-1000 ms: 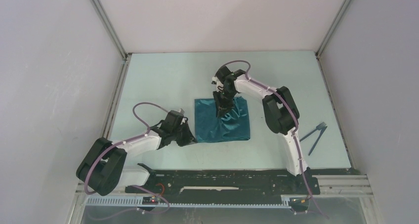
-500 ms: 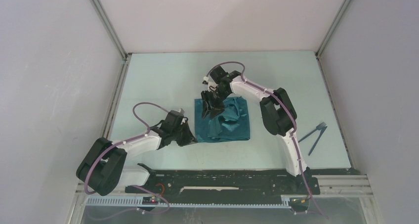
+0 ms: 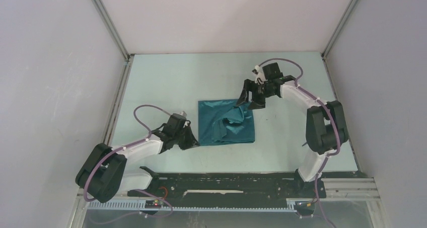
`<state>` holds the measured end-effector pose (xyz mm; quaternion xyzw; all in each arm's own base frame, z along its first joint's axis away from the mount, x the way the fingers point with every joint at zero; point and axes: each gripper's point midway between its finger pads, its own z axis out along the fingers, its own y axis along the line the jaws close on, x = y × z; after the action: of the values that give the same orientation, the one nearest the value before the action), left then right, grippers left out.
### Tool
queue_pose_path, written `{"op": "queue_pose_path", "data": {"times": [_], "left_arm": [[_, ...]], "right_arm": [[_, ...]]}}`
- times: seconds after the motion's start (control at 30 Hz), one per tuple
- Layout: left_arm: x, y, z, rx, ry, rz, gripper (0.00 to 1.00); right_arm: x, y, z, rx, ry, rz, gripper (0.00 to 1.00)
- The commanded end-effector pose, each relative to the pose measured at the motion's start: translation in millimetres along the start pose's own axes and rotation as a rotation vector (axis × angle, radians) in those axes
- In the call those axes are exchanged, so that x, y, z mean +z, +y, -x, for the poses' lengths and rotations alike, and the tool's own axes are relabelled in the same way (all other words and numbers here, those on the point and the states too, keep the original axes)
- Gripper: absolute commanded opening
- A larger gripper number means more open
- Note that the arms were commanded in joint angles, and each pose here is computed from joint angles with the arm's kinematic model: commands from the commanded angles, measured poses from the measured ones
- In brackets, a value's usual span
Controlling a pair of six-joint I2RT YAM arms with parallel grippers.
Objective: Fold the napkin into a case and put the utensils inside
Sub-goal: Fold the rectangle-folded napkin at the center of the board.
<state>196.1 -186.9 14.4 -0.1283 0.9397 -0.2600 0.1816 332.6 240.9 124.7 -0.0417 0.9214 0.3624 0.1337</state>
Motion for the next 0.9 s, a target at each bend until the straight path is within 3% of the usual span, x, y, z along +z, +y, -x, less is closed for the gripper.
{"op": "queue_pose_path", "data": {"times": [0.0, 0.33, 0.7, 0.8, 0.87], "left_arm": [[0, 9, -3, 0.025, 0.001, 0.037, 0.00], [-1, 6, -2, 0.028, 0.000, 0.028, 0.00], [-2, 7, -3, 0.027, -0.002, 0.025, 0.00], [-3, 5, -2, 0.027, -0.004, 0.020, 0.00], [-3, 5, -2, 0.026, -0.006, 0.019, 0.00]], "right_arm": [[18, -26, -1, 0.024, 0.021, 0.028, 0.80], [42, -49, -14, 0.086, 0.082, 0.040, 0.80], [61, -47, -18, 0.080, 0.095, 0.047, 0.67], [61, -36, -18, 0.078, 0.091, 0.070, 0.50], [57, -18, -15, 0.080, 0.078, 0.107, 0.28]]}}
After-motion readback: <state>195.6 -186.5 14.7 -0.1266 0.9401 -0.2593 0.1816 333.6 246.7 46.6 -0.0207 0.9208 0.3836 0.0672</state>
